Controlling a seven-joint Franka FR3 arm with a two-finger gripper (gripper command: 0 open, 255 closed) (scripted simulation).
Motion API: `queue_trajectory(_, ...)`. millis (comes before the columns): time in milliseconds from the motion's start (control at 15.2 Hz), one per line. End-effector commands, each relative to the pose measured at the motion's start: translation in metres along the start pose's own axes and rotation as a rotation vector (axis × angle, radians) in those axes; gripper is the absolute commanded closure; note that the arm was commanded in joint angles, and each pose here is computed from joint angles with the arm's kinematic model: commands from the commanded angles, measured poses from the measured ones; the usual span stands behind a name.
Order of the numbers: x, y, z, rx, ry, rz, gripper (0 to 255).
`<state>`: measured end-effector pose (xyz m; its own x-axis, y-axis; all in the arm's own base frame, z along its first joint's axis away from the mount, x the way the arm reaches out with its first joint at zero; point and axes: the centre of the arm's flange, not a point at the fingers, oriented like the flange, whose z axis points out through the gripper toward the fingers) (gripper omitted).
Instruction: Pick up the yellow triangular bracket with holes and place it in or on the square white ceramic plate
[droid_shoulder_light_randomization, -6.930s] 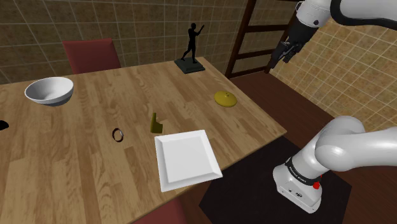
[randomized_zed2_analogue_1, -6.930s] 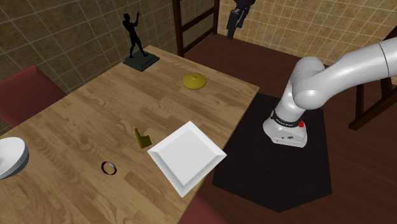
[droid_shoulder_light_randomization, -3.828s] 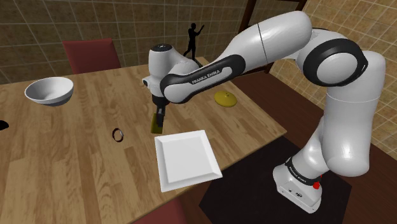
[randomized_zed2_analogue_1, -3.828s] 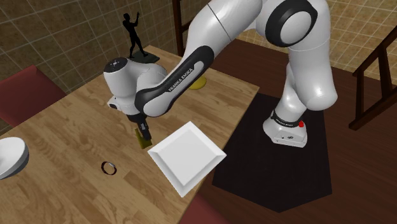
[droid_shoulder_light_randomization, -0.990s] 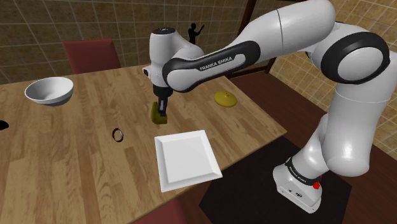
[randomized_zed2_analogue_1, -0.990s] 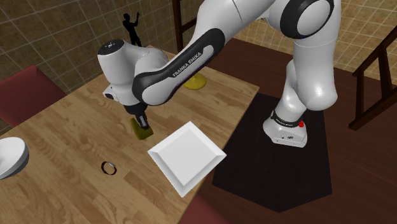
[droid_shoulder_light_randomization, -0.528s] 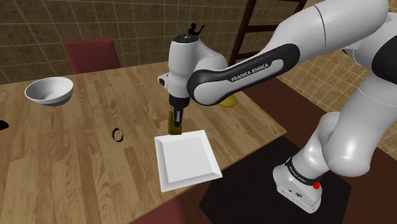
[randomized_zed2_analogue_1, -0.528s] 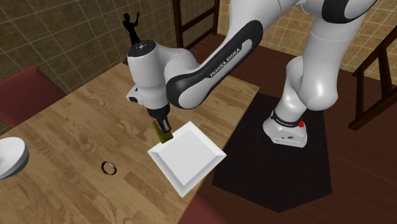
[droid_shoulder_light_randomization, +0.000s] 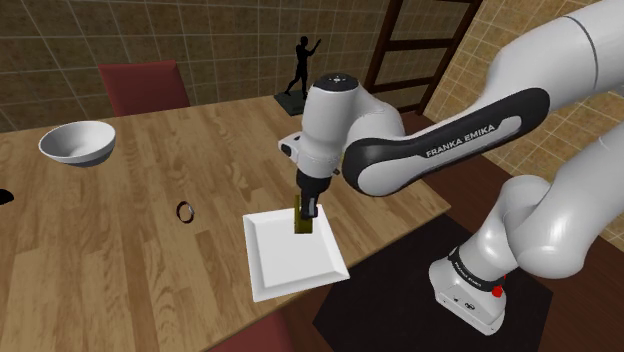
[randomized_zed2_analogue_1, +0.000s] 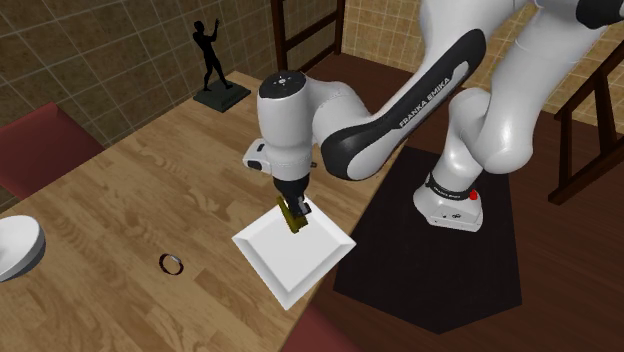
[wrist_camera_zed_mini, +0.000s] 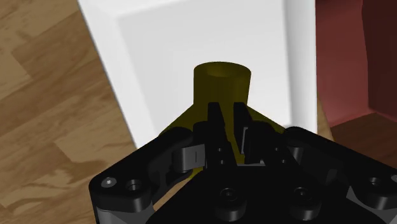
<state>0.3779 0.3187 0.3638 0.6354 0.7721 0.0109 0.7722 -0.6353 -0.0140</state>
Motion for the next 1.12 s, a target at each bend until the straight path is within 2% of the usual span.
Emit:
queue_trajectory(0,-0.004,-0.004,0.009,0.0,0.0,0.001,255)
queue_trajectory(858,-0.005,-0.003,0.077,0.0,0.0,0.001,255)
queue_trajectory(1056,-0.005,-0.003,0.081,0.0,0.0,0.001,255)
